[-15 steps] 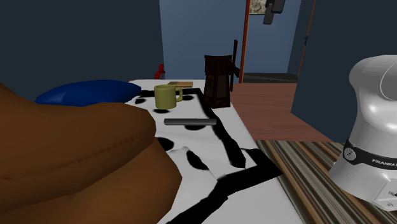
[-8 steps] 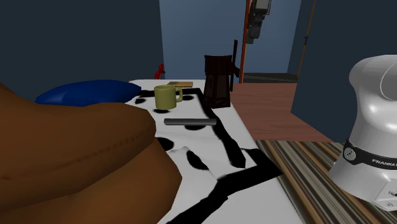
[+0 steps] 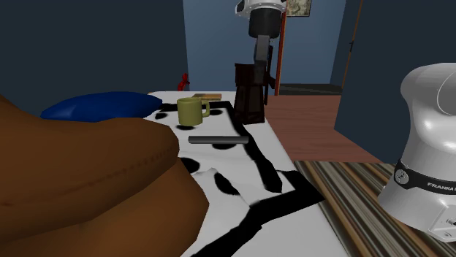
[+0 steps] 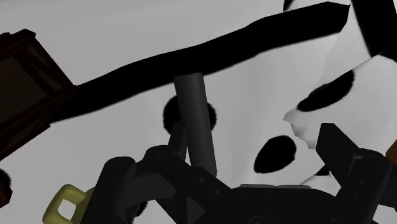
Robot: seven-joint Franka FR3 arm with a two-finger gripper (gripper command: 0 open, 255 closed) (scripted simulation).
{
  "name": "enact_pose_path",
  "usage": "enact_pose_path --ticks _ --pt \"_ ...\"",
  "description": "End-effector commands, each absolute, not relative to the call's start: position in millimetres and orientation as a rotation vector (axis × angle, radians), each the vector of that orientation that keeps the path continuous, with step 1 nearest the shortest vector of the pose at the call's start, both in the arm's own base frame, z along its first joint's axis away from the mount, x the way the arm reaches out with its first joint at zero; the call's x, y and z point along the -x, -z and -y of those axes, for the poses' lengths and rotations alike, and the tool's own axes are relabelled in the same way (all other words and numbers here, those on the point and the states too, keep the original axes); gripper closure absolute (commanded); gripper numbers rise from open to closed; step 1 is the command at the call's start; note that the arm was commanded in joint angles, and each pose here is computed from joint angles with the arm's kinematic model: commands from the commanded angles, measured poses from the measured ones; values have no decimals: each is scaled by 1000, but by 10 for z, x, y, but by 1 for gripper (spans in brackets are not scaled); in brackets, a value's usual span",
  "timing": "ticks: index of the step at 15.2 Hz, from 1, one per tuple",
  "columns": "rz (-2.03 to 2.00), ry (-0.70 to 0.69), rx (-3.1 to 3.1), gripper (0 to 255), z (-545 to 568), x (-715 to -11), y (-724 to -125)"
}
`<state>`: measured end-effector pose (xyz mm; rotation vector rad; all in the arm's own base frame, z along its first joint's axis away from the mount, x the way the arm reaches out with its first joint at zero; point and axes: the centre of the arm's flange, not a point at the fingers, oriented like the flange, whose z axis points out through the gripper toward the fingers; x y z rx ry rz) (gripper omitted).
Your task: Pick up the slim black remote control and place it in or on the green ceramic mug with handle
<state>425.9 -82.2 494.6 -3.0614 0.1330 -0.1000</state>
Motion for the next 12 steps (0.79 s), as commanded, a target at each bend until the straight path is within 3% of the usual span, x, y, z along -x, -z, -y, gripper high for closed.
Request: enact_pose_path --ticks 1,12 --pt "-118 83 3062 0 915 -4410 -4753" --pt "-37 -12 3060 0 1282 -5288 -3581"
